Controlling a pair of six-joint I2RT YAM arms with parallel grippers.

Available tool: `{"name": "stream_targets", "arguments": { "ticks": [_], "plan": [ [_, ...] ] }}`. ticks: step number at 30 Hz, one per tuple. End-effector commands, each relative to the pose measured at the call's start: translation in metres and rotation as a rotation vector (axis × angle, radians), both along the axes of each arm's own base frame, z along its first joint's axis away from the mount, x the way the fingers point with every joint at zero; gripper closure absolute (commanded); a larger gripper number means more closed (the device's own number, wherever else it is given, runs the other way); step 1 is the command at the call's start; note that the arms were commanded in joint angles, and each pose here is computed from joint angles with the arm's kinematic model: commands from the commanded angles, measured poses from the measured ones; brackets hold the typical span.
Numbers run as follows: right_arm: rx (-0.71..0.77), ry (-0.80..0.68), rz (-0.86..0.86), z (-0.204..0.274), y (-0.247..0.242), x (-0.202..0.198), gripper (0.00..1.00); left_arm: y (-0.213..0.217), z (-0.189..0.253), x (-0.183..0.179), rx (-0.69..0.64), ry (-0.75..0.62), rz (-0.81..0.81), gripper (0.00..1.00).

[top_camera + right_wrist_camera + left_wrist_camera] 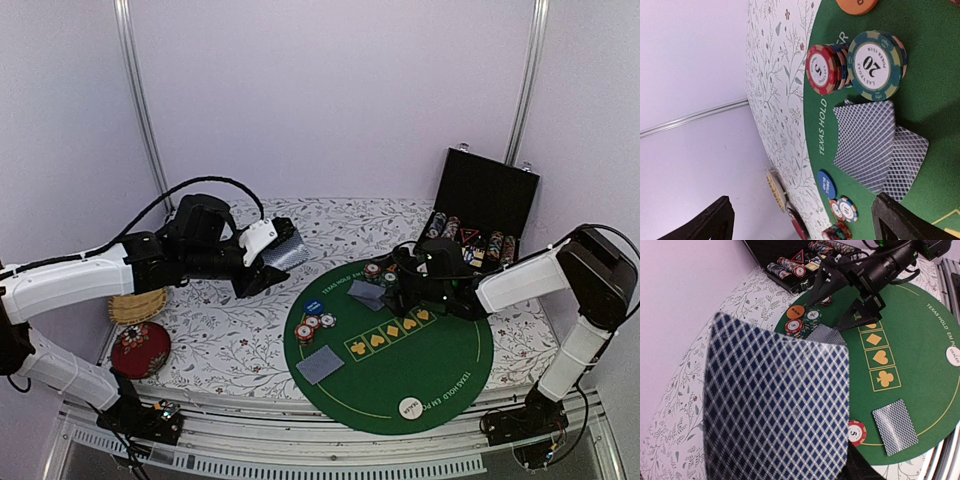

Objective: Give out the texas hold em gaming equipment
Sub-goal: Distribute the poker card in the big blind area, then pick up the poker card from the face-down deck piles.

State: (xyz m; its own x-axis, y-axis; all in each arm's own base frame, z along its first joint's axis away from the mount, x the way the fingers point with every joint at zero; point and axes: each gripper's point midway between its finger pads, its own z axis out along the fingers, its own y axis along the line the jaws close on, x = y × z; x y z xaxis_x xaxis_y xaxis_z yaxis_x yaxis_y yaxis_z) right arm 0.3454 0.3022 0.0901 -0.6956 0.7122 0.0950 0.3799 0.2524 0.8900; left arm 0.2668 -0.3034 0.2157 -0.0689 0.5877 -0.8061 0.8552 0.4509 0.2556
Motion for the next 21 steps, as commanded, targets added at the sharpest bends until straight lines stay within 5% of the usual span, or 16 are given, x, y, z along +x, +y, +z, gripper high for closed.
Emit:
{"name": "stream_targets", "arguments": {
  "ticks": [1, 7, 10, 14, 21],
  "plan": [
    [-0.030, 0.014, 0.045, 0.007, -0.005, -0.018, 0.01, 0.001, 0.010, 0.000, -0.025, -0.026, -0.006, 0.52],
    [-0.095, -0.040, 0.065, 0.030, -0.018, -0.029, 0.01, 0.001, 0.011, 0.000, -0.027, -0.028, -0.008, 0.52],
    [-0.157, -0.300, 0.130, 0.091, -0.008, -0.012, 0.01, 0.001, 0.011, -0.001, -0.026, -0.030, -0.010, 0.52],
    [-0.313, -0.793, 0.620, 0.168, 0.057, -0.023, 0.01, 0.001, 0.011, -0.001, -0.027, -0.031, -0.012, 0.52],
    [-0.356, -1.012, 0.960, 0.178, 0.122, -0.052, 0.00, 0.000, 0.012, -0.002, -0.030, -0.032, -0.018, 0.52]
  ]
}}
